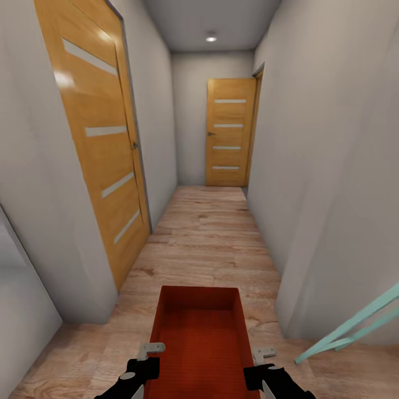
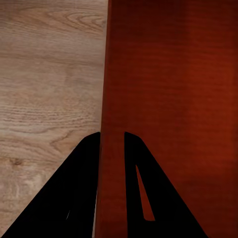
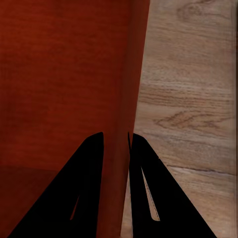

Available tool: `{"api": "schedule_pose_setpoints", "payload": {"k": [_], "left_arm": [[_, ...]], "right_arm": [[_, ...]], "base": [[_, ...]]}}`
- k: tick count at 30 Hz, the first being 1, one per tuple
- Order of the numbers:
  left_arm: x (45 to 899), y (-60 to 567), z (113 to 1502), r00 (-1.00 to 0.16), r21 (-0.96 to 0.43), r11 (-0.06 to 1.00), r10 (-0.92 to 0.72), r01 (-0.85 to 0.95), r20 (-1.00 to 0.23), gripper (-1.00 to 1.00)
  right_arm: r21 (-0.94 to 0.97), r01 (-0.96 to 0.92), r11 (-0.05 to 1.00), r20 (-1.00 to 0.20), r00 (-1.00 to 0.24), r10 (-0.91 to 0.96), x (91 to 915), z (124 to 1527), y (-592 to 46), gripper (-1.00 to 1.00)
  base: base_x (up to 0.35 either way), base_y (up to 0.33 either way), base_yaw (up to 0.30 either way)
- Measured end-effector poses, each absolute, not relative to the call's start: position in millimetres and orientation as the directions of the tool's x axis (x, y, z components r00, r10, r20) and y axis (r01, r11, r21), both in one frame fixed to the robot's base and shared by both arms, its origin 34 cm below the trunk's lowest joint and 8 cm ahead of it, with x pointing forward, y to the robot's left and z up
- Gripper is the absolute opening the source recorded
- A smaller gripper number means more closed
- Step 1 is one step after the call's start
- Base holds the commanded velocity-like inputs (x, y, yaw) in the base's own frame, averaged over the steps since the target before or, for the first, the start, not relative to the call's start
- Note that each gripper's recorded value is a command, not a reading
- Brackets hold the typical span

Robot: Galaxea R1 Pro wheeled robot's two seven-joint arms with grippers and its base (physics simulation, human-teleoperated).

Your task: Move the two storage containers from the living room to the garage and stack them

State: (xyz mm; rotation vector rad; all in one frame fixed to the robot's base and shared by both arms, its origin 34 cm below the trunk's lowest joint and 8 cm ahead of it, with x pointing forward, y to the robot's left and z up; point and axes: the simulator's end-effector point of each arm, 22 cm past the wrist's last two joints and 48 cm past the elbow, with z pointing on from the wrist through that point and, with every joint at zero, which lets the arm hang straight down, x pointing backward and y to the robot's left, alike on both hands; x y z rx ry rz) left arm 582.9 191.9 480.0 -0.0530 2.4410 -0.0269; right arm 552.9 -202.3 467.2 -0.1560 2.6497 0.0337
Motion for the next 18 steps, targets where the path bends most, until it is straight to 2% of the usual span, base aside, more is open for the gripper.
{"api": "schedule_pose_setpoints", "payload": {"k": [4, 11, 18], "left_arm": [[582.9, 191.9, 480.0, -0.764, -0.033, 0.999, -0.045, -0.031, -0.644, -1.0], [582.9, 191.9, 480.0, -0.764, -0.033, 0.999, -0.045, -0.031, -0.644, -1.0], [582.8, 191.9, 480.0, -0.764, -0.033, 0.999, -0.045, -0.031, -0.644, -1.0]], "right_arm": [[-0.004, -0.117, 0.993, -0.469, -0.877, -0.105, 552.9, 467.2, -202.3, -1.0], [-0.004, -0.117, 0.993, -0.469, -0.877, -0.105, 552.9, 467.1, -202.3, -1.0], [-0.004, -0.117, 0.993, -0.469, -0.877, -0.105, 552.9, 467.2, -202.3, -1.0]], "base": [[0.338, 0.017, -0.025], [0.315, 0.127, -0.005], [0.332, 0.028, 0.0]]}}
